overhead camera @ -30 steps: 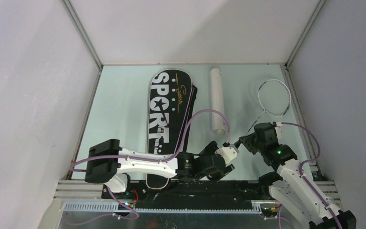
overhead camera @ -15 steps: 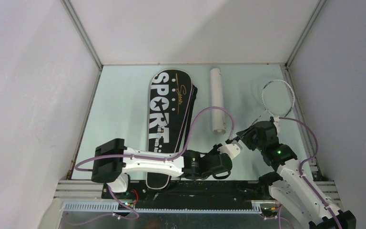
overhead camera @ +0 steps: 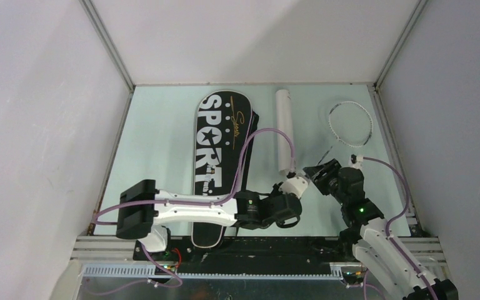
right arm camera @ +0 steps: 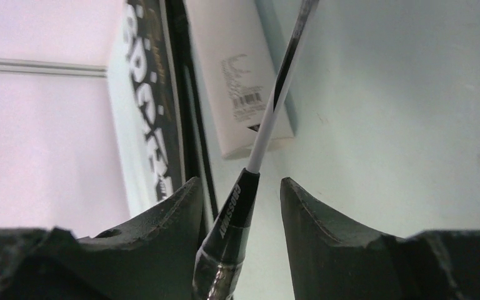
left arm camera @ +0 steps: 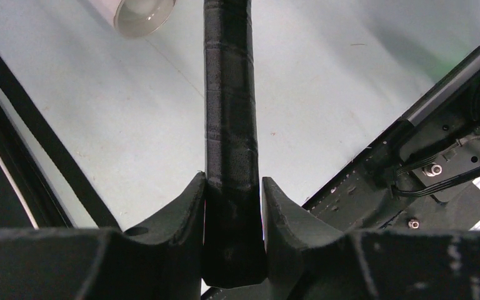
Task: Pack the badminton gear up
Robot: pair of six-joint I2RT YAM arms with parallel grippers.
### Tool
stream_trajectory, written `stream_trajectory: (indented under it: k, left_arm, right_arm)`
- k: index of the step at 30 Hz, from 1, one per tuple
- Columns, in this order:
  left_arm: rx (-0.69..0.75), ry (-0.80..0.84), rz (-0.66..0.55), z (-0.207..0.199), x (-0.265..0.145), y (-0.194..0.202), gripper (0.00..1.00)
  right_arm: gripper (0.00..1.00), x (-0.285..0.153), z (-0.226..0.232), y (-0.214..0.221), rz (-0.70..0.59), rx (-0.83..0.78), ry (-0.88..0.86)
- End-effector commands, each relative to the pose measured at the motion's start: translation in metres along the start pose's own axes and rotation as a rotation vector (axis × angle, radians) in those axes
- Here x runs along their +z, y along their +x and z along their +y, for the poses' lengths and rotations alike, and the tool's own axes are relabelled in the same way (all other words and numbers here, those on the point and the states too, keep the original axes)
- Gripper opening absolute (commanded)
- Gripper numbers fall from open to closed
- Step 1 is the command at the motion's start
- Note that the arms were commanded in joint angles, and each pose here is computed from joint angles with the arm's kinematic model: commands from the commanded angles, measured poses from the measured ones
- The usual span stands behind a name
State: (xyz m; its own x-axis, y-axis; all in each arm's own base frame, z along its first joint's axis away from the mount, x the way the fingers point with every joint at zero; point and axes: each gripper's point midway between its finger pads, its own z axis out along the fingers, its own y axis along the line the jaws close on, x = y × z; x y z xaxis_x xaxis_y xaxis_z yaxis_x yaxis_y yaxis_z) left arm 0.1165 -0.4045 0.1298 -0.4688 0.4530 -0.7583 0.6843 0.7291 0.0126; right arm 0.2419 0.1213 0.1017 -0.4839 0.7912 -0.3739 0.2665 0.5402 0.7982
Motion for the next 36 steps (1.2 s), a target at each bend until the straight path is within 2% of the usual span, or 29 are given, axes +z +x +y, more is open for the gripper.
stream_trajectory:
  k: [1,6,15,20,25,31,33,35,36]
  left_arm:
    - [-0.156,0.035,-0.061,0.005,-0.014,-0.021,0.00]
    - [-0.210,0.077,-0.081,0.002,-0.019,-0.022,0.00]
    - [-0.260,0.097,-0.109,0.006,-0.028,-0.025,0.00]
    - [-0.264,0.102,-0.108,0.005,-0.028,-0.026,0.00]
    - [-0.284,0.132,-0.114,0.001,-0.030,-0.028,0.00]
    - [-0.324,0.174,-0.138,-0.002,-0.038,-0.033,0.00]
    - [-0.329,0.176,-0.140,-0.002,-0.039,-0.033,0.00]
    - [-0.334,0.176,-0.139,-0.002,-0.039,-0.032,0.00]
    - [-0.340,0.180,-0.143,-0.002,-0.040,-0.033,0.00]
  right_arm:
    - [0.51,-0.007,0.045,-0.026,-0.119,0.043,-0.229]
    - [0.50,-0.005,0.046,-0.031,-0.147,0.107,-0.269]
    - [0.52,0.009,0.037,-0.025,-0.106,0.180,-0.214]
    - [0.60,0.011,0.030,-0.024,-0.113,0.196,-0.188]
    - [0.47,0.012,0.034,-0.023,-0.110,0.206,-0.225]
    - [0.43,0.015,0.034,-0.020,-0.103,0.237,-0.232]
    - [0.35,0.014,0.037,-0.019,-0.103,0.230,-0.243]
    - [0.21,0.014,0.038,-0.023,-0.129,0.225,-0.249]
    - [0.11,0.014,0.038,-0.024,-0.137,0.220,-0.250]
